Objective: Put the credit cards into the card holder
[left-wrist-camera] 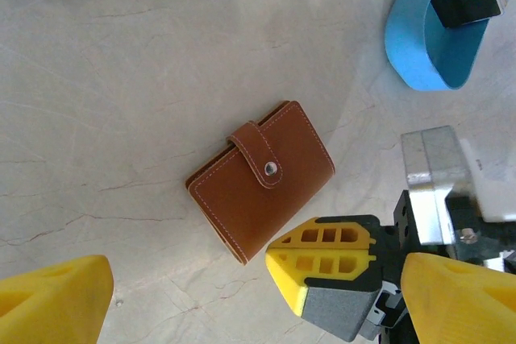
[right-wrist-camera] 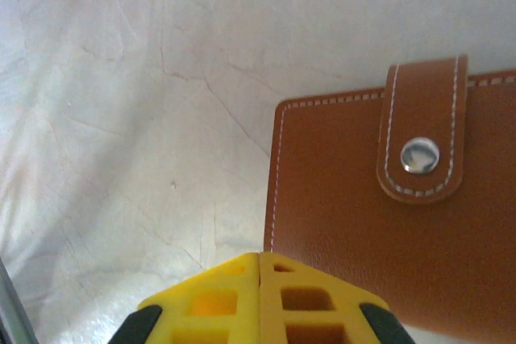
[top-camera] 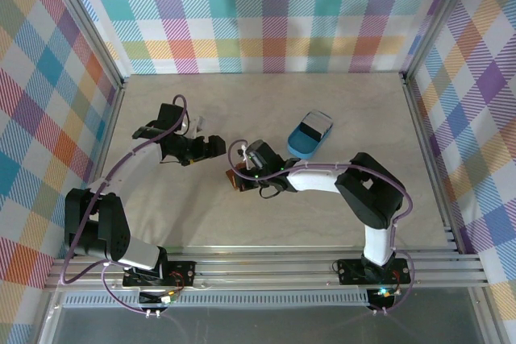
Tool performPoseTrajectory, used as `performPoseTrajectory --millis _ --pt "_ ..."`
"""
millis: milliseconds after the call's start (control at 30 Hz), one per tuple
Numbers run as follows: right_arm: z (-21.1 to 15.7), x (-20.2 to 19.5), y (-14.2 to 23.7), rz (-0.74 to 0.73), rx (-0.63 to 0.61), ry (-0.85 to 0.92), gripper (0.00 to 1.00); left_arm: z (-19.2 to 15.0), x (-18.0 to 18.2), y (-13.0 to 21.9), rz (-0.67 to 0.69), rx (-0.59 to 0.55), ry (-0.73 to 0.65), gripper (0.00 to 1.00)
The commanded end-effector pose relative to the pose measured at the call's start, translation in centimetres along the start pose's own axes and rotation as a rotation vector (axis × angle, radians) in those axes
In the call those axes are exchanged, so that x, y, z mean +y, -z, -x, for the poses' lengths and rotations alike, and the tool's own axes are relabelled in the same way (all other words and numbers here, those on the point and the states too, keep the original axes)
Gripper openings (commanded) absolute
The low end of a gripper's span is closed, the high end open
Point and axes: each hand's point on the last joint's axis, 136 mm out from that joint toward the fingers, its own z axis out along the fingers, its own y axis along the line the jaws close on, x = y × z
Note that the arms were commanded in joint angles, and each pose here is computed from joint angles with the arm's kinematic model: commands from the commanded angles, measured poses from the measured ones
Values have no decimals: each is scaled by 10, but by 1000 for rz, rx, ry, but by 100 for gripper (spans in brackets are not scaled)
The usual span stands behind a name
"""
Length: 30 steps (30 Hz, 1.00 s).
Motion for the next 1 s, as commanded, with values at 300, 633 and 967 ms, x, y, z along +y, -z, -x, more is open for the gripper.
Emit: performPoseTrajectory --millis 300,633,967 --pt "-5 -14 -29 -81 67 -44 0 -5 9 -3 18 6 26 92" --pt "-50 -51 -1 -242 174 -66 0 -4 9 -4 21 8 27 93" --pt "-71 -79 45 -330 240 19 0 -5 9 -6 13 5 35 93"
